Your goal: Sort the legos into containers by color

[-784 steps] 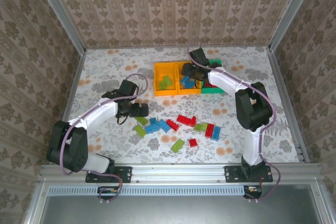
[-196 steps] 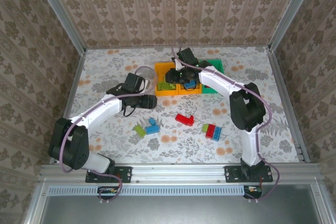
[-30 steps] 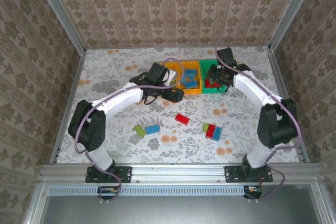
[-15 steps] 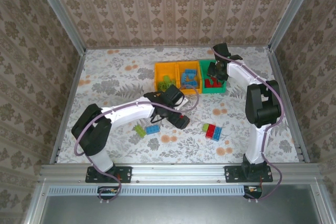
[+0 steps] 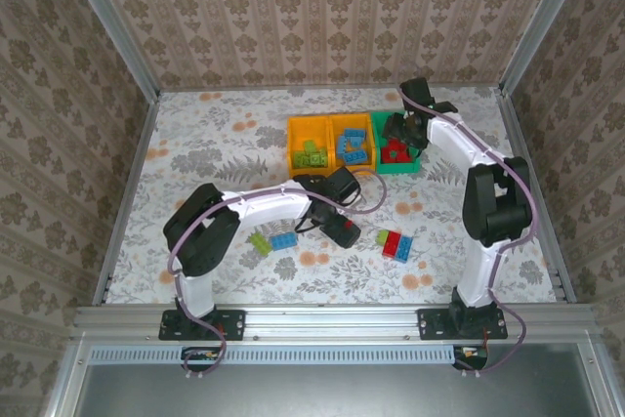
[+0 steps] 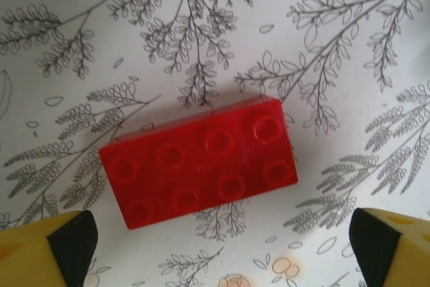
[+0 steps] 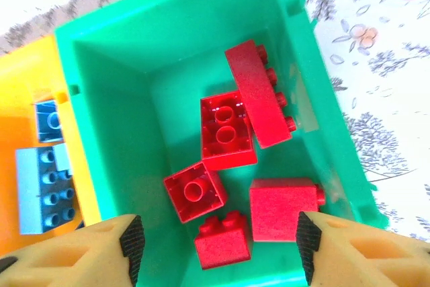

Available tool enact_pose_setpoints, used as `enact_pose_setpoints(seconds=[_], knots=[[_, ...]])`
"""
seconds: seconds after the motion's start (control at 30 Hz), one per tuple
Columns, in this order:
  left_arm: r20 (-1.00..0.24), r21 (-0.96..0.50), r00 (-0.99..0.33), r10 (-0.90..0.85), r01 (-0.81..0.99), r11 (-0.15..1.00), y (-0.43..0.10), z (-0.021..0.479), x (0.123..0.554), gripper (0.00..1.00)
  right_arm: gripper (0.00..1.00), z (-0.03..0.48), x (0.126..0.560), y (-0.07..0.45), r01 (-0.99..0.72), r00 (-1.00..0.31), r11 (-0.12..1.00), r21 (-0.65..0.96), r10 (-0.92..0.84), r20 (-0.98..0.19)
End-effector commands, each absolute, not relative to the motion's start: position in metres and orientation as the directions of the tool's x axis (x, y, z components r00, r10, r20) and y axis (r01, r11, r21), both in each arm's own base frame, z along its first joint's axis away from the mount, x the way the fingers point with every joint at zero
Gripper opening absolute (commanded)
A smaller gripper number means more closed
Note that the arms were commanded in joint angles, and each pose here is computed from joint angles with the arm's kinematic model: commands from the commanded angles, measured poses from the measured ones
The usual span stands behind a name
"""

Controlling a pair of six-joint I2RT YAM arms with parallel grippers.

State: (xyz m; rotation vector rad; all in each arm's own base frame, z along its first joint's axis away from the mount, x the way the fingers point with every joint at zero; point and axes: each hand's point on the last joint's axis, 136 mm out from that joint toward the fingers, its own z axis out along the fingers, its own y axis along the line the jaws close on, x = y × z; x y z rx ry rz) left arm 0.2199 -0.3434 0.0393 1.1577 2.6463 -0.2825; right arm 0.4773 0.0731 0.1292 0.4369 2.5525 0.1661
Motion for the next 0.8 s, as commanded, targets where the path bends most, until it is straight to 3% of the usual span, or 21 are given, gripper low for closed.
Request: enact_pose_setpoints(seconds=[0.0, 0.27, 0.53, 0.77], knots=[[-0.3, -0.062, -0.675, 0.674, 0.719, 0.693, -0.349, 0.044, 0.227, 1.0, 0.67, 0.156, 0.471, 0.051, 0.295, -0.753, 0.944, 0.147, 0.325, -0.572], [-0.274, -0.09, -0.698, 0.661, 0.703, 0.705, -0.356, 0.028, 0.231, 0.97, 0.59, 0.135, 0.466, 0.007, 0.365, -0.75, 0.926, 0.096, 0.354, -0.558], [-0.268, -0.108, -0.719, 0.641, 0.683, 0.722, -0.354, 0.021, 0.238, 0.91, 0.5, 0.095, 0.472, 0.007, 0.304, -0.815, 0.949, 0.089, 0.307, -0.492], [-0.265, -0.118, -0.727, 0.634, 0.677, 0.727, -0.354, 0.017, 0.238, 0.76, 0.48, 0.079, 0.479, 0.024, 0.219, -0.852, 0.966, 0.135, 0.257, -0.457]])
